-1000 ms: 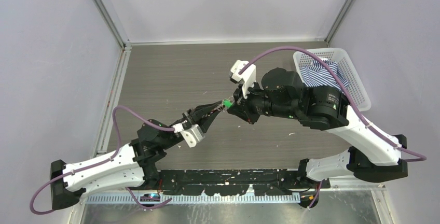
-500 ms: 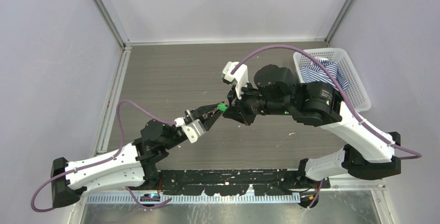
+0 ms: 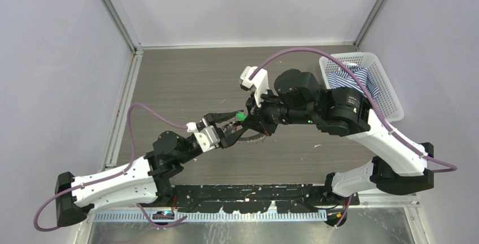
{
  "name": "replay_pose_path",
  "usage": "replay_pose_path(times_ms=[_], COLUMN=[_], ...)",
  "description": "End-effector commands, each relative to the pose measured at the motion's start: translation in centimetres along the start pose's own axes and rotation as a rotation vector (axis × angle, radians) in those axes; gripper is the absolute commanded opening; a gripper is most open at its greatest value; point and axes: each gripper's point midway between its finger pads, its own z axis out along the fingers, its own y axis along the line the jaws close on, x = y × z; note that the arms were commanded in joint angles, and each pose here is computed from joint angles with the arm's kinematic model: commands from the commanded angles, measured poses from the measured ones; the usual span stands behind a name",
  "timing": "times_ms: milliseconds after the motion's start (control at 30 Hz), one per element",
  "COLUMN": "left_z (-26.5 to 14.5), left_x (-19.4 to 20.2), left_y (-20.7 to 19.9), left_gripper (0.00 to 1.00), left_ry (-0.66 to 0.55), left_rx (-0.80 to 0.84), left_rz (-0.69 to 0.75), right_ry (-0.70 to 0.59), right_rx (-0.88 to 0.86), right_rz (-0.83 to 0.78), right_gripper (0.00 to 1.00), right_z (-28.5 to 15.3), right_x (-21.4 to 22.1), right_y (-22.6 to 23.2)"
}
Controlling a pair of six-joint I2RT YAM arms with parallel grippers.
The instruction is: Remove the keys from the keyring
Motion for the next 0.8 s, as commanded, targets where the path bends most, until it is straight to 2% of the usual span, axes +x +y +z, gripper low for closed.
replay_pose_path(times_ms=[0, 467, 633, 767], left_z=[-0.2, -0.3, -0.3, -0.2], left_x=[-2.7, -3.4, -3.1, -2.7], left_y=[0.7, 0.8, 0.7, 0.6], left_gripper=[0.49, 0.49, 0.45, 0.36], left_ry=[-0.110, -0.160, -0.154, -0.145], left_rx=[-0.039, -0.049, -0.046, -0.047], left_rz=[-0.080, -0.109, -0.103, -0.098], right_ry=[-0.071, -0.039, -0.036, -0.044], right_rx=[-0.001, 0.004, 0.004, -0.007], right_rz=[0.009, 0.014, 0.017, 0.020], right_gripper=[0.01, 0.01, 0.01, 0.01], right_z=[-0.7, -0.4, -0.4, -0.5], right_x=[-2.1, -1.7, -1.6, -1.9], right_y=[0.2, 0.1, 0.2, 0.4])
